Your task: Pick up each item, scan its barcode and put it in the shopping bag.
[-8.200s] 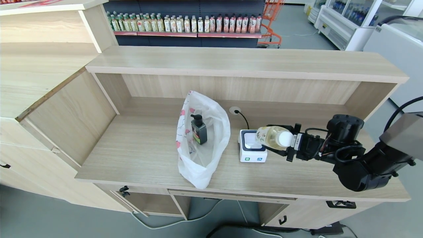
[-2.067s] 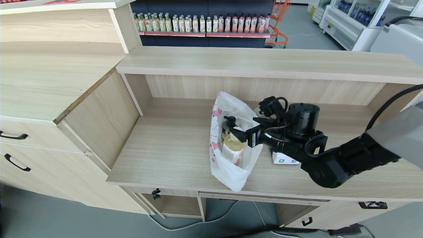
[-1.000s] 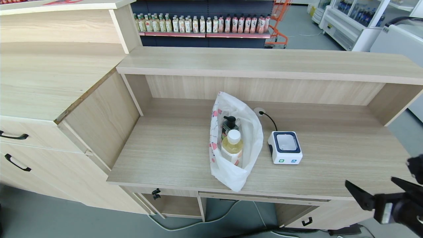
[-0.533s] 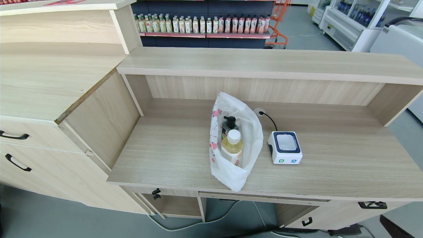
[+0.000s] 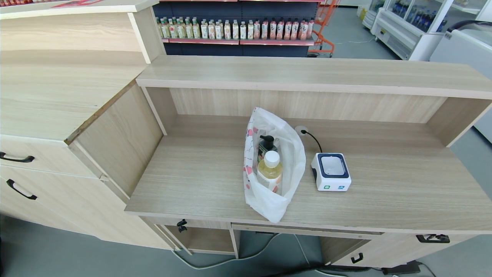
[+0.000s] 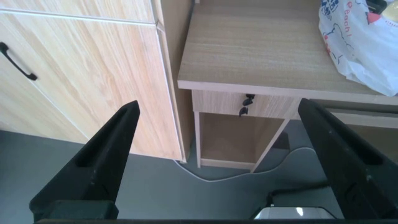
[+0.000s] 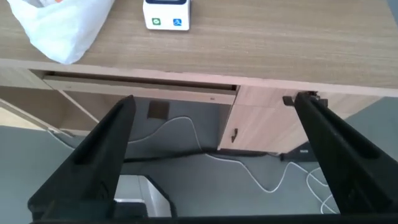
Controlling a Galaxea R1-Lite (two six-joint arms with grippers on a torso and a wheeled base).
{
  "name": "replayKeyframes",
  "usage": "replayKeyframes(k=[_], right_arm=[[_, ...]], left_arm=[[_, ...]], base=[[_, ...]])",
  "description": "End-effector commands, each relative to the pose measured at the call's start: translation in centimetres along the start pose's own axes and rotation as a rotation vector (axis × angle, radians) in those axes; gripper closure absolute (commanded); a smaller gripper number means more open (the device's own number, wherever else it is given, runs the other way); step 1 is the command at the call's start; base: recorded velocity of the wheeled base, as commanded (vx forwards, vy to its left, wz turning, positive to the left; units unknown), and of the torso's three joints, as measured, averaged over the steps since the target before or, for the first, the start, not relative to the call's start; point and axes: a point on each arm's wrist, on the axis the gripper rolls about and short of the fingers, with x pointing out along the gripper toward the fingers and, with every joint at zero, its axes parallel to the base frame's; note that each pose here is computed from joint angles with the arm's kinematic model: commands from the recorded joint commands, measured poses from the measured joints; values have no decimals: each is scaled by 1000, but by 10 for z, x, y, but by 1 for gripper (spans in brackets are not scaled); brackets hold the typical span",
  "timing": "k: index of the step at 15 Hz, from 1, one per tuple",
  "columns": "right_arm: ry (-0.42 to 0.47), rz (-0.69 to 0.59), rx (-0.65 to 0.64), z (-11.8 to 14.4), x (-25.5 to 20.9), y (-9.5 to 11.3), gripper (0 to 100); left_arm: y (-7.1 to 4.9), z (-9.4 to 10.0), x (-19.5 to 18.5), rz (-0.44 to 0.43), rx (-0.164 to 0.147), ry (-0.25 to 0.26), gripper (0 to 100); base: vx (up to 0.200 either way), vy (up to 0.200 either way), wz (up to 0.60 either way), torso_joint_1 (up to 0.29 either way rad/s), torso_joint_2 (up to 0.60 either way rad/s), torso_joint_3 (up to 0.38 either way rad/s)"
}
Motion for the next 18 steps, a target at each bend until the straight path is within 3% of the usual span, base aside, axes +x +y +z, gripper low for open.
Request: replayKeyframes(k=[1,18], right_arm=[[-65,-5,-2,-2,-5,0,0],[-65,-5,0,-3,-5,0,0]], left_arm=[[0,-1,0,0,0,2,0],[0,0,0,-1,3,0,0]], base=[[0,0,0,0,0,0],[0,0,0,0,0,0]])
